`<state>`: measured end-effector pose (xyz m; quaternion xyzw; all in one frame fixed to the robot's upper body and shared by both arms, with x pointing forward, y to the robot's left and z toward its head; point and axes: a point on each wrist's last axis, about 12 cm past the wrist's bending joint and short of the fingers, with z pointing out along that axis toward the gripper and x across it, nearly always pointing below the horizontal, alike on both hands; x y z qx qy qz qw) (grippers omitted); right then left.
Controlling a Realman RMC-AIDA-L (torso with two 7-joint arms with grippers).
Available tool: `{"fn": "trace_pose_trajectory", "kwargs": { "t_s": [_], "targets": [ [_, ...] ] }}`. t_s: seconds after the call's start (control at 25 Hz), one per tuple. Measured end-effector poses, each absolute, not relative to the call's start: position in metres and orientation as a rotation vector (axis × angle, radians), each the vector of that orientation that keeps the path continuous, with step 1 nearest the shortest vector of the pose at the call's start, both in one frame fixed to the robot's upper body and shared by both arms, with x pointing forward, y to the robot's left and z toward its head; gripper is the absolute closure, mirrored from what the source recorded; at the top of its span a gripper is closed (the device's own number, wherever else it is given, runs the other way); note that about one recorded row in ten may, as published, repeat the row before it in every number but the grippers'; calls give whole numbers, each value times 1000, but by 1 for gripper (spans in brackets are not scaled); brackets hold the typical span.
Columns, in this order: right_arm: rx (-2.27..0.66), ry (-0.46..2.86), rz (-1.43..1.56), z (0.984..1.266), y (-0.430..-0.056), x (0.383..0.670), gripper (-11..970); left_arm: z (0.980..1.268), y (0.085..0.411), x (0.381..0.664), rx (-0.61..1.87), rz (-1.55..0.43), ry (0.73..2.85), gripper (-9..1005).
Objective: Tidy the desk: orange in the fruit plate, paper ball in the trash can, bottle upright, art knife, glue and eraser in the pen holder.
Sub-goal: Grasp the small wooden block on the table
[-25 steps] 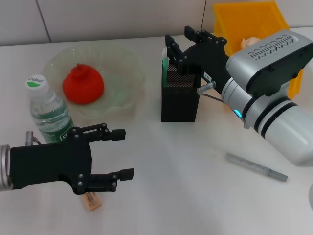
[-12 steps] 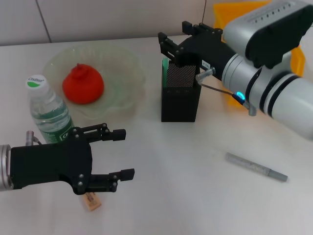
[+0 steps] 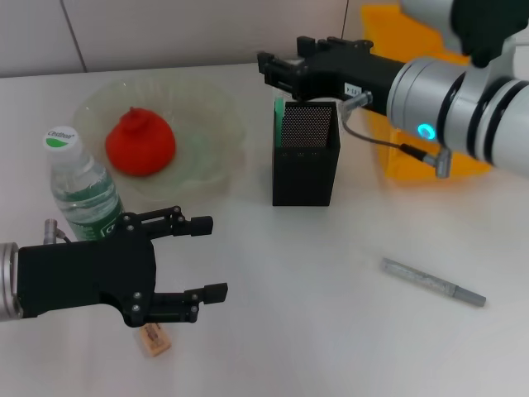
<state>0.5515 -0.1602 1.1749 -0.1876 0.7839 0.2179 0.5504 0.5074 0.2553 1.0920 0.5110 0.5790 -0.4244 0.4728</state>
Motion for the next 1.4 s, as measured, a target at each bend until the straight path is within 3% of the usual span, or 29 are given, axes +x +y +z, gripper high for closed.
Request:
{"fn": "trace_pose_trajectory", "kwargs": {
  "t_s": [0.48, 1.04, 1.4],
  "targets": [
    [-500, 1646, 814, 1190, -192, 548, 364, 1089, 255, 505, 1239, -1046, 1406, 243],
    [-659, 1373, 919, 1142, -264, 505, 365, 1091, 254, 507, 1222, -1045, 1397, 244],
    [-753, 1407, 855, 1124, -273, 489, 364, 1093, 255, 516, 1151, -1032, 1465, 245]
  ]
}}
